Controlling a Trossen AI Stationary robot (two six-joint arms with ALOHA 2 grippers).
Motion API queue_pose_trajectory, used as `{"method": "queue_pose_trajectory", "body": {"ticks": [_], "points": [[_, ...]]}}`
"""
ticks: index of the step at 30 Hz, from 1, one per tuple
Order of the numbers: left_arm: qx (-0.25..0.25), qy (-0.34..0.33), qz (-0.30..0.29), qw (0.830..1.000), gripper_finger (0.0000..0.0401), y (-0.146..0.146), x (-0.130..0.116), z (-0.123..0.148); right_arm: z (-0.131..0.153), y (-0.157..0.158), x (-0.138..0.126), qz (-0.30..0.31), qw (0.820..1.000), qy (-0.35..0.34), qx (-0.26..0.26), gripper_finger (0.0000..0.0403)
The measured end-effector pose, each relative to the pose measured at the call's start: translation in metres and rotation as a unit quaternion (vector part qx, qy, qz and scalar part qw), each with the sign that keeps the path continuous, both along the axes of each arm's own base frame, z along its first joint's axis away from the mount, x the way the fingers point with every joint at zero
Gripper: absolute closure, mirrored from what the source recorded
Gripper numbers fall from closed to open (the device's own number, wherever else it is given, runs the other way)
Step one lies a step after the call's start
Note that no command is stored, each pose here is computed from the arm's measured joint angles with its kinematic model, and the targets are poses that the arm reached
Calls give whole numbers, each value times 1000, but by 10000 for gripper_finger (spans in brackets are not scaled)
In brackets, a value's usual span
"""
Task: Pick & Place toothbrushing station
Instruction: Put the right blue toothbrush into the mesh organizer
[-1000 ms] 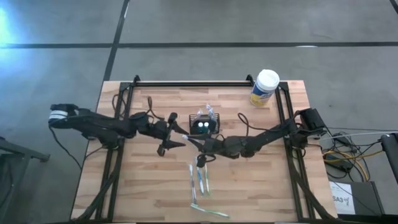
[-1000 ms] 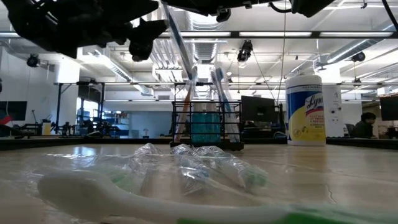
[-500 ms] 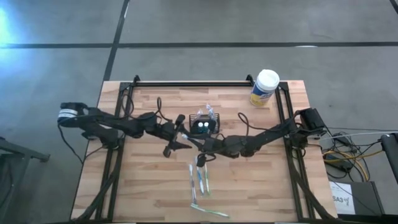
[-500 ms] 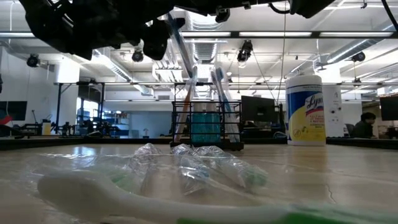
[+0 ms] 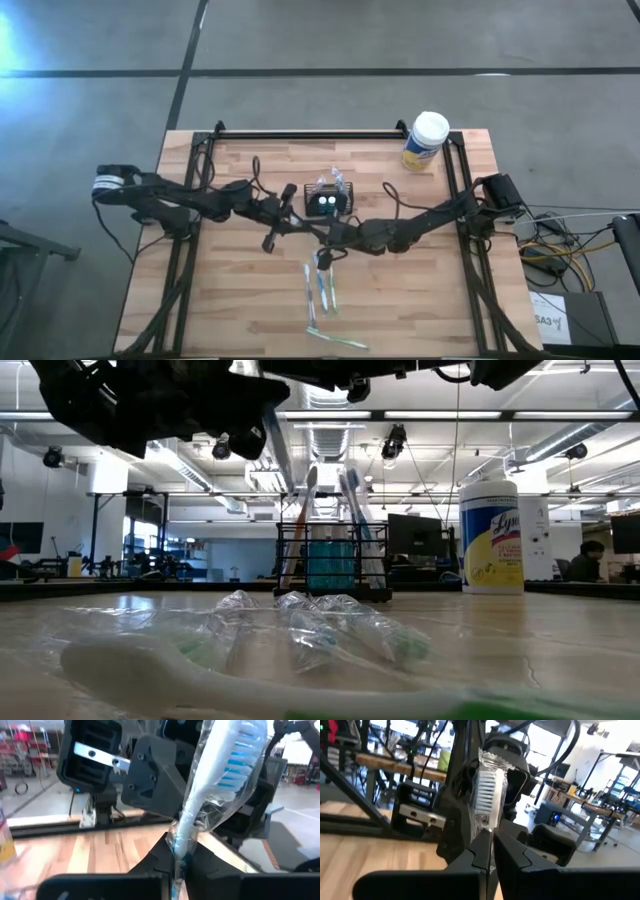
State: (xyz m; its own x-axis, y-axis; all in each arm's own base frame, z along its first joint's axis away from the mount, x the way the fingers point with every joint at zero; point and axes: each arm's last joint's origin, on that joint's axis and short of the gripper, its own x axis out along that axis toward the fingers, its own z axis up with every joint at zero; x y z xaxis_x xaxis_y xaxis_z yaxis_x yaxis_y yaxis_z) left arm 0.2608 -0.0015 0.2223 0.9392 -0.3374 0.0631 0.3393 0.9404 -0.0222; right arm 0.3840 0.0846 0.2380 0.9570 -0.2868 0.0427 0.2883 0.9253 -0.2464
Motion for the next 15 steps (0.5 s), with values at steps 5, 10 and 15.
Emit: {"method": "queue_pose_trajectory", "body": {"ticks": [5,10,15], "points": [[7,29,8,1000,379,1,-6,1,9,-3,-8,-22,1000,17,-1,363],[31,48,31,998,379,3,-21,11,29,-8,-33,-31,998,40,22,330],[52,57,77,994,379,5,-53,21,35,-15,-71,-20,995,85,48,333]]}}
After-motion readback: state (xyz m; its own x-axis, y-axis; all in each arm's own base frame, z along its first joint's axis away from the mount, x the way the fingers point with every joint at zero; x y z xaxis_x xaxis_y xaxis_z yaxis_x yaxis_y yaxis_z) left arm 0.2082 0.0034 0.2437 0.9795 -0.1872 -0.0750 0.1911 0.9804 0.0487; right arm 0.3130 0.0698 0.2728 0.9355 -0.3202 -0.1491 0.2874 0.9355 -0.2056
